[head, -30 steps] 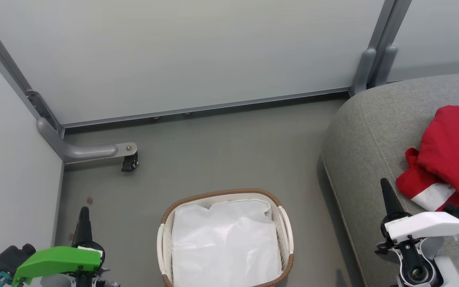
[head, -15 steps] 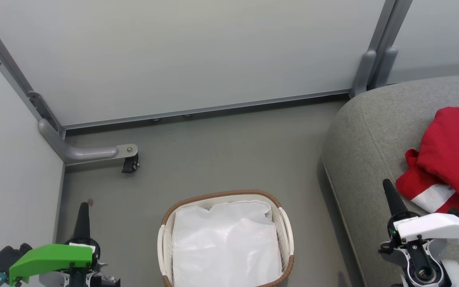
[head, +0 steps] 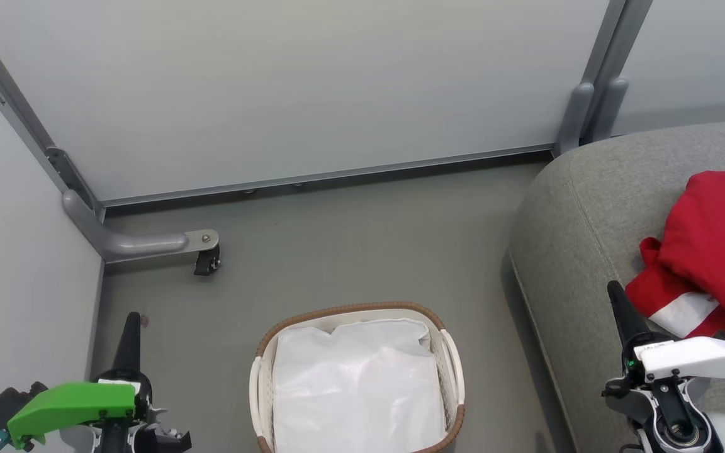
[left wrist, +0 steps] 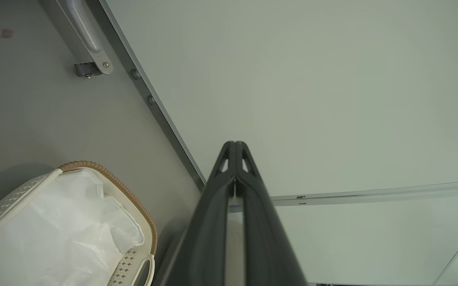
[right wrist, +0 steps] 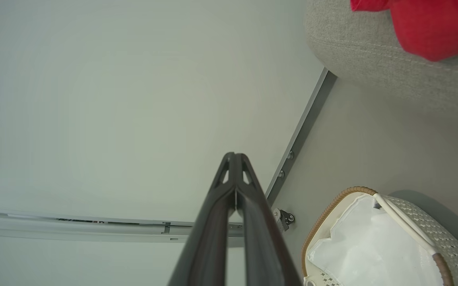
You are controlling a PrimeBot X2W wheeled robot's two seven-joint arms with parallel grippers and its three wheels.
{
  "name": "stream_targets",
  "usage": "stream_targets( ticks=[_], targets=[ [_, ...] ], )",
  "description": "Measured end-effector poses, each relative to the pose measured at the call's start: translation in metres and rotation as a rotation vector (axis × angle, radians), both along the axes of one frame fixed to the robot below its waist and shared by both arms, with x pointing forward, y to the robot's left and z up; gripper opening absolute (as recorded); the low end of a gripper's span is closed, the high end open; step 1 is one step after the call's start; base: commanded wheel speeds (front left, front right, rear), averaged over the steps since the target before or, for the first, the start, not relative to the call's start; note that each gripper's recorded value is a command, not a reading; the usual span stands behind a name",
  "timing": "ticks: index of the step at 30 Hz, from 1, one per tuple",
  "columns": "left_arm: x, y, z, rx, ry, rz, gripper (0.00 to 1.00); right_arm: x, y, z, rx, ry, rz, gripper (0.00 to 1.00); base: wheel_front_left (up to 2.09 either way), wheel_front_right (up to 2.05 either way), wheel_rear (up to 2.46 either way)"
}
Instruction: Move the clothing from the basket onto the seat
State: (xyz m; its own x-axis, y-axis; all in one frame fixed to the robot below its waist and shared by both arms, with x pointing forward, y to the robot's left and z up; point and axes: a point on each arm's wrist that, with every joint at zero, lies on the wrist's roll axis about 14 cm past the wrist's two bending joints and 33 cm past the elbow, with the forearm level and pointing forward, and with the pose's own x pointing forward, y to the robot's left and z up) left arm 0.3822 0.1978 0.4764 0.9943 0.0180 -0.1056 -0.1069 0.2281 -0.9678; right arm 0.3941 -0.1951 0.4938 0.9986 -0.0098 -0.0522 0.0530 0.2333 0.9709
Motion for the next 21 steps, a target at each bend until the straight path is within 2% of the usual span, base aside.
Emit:
stream_targets(
  ticks=[21],
  targets=[
    [0.004, 0.0, 0.017, -0.155, -0.056, -0.002, 0.0, -0.002, -0.003, 0.009, 0.159, -0.034, 0.001, 0.0, 0.0, 0.0, 0.0]
  ],
)
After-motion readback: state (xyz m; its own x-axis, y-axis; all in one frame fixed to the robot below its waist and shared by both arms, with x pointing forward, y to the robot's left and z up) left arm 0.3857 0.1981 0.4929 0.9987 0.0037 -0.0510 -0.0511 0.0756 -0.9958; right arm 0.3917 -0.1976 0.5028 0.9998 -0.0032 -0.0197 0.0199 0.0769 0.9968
